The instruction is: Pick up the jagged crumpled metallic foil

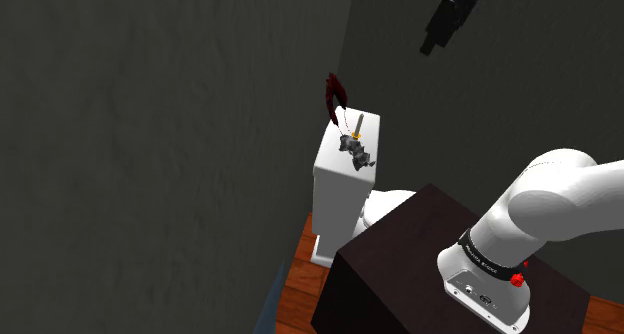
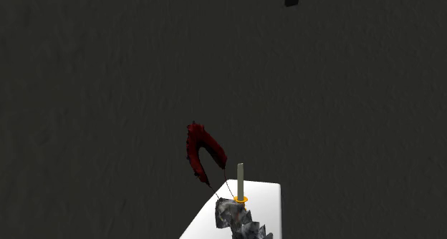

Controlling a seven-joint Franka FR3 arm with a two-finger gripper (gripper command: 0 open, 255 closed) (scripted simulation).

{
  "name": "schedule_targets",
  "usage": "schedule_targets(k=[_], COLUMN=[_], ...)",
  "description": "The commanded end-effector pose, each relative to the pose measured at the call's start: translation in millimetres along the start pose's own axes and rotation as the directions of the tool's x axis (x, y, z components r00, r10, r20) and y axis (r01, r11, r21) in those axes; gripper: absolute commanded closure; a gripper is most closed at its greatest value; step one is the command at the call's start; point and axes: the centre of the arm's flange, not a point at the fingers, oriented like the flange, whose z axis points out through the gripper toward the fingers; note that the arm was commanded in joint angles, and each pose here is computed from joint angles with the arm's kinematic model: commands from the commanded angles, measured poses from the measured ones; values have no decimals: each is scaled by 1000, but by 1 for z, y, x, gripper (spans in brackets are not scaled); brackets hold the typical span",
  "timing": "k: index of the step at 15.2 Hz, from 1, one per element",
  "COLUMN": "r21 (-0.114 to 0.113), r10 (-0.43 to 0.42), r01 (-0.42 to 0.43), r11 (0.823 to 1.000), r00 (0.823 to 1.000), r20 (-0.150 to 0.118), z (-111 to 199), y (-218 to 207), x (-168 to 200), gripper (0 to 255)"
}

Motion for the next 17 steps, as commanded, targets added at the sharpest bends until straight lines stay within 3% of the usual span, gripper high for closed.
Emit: schedule_targets(k=[1,9,17], r21=[0,-33,-70], r10=[0,107,213], r01=[0,-106,-209], r11=[1000,994,976], r00=[1000,994,975], r20=[0,36,68], z=[0,100,200], y=[0,1,10], x=[0,41,78], gripper=[0,0,0])
